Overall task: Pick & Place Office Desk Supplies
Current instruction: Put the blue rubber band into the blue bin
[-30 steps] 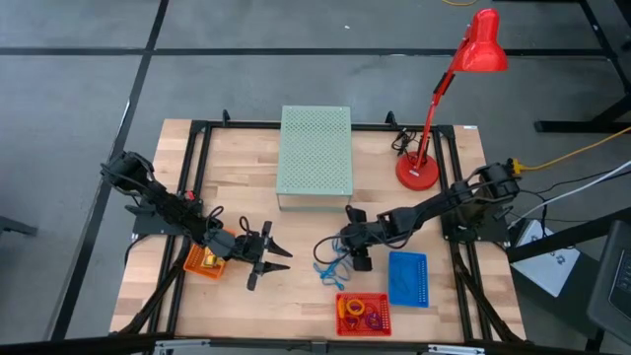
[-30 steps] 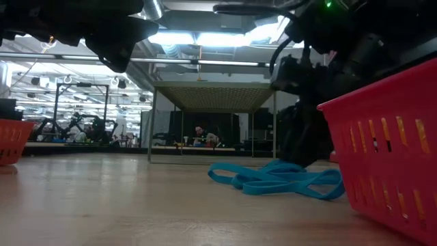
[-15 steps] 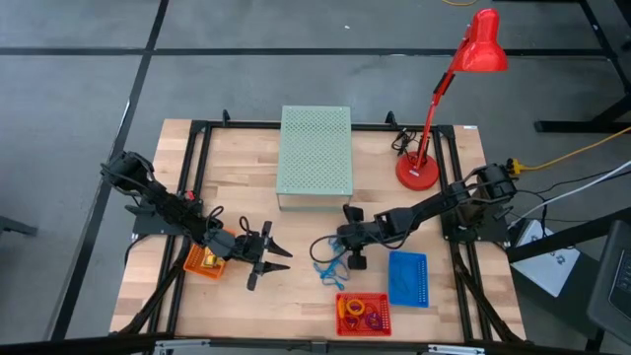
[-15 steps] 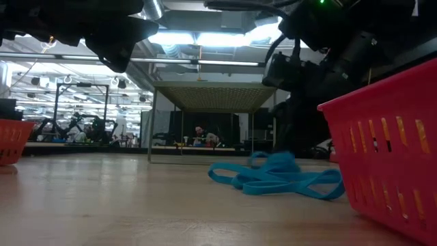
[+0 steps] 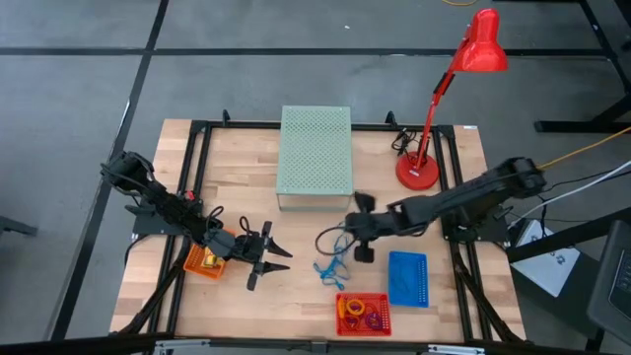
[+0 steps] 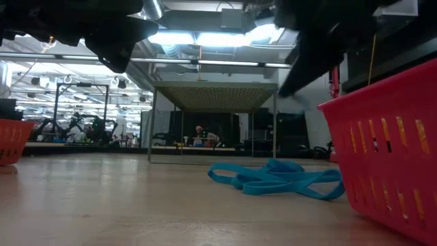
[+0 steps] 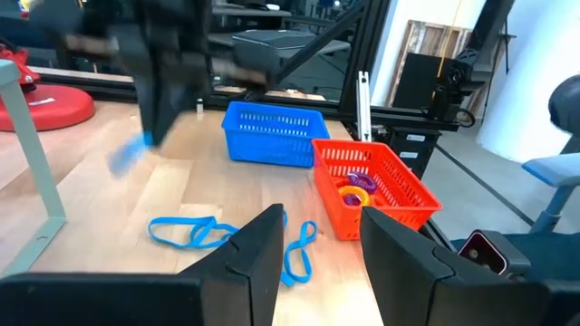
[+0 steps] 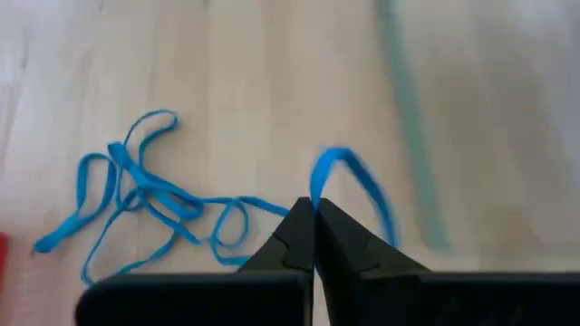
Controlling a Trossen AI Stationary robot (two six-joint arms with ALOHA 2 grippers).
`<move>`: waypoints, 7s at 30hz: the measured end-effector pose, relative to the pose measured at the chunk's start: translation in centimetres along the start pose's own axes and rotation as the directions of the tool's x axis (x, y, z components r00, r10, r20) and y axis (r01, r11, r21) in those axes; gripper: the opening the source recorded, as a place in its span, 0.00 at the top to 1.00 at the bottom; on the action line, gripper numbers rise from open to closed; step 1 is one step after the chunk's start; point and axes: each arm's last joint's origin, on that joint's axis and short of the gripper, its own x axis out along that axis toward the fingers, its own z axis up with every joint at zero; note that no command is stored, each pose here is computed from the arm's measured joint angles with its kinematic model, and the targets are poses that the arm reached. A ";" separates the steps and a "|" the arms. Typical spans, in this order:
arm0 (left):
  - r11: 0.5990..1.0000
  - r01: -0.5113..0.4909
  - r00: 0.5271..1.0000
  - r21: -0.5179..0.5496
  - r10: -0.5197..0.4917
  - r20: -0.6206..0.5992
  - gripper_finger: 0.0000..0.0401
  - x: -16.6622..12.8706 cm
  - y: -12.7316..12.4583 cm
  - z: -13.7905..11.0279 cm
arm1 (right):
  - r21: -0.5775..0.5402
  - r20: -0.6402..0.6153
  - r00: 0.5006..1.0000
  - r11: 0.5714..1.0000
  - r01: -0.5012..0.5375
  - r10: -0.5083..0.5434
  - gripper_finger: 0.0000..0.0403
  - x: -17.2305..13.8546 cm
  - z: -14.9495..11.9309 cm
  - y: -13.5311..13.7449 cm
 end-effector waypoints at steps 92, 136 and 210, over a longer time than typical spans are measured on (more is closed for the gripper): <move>1.000 0.005 1.000 0.006 -0.005 0.005 0.64 -0.1 -0.2 0.0 | -0.072 -0.078 0.993 0.993 -0.095 0.089 0.44 1.5 -4.9 5.3; 1.000 0.013 1.000 -0.010 -0.013 -0.003 0.64 -0.1 -0.2 -0.1 | -0.114 -0.127 0.983 0.982 -0.150 0.135 0.75 7.9 -4.8 2.7; 1.000 0.008 1.000 -0.009 -0.008 -0.002 0.64 0.0 -0.1 0.0 | -0.049 -0.019 0.963 0.962 -0.269 0.269 0.66 7.1 -6.6 4.0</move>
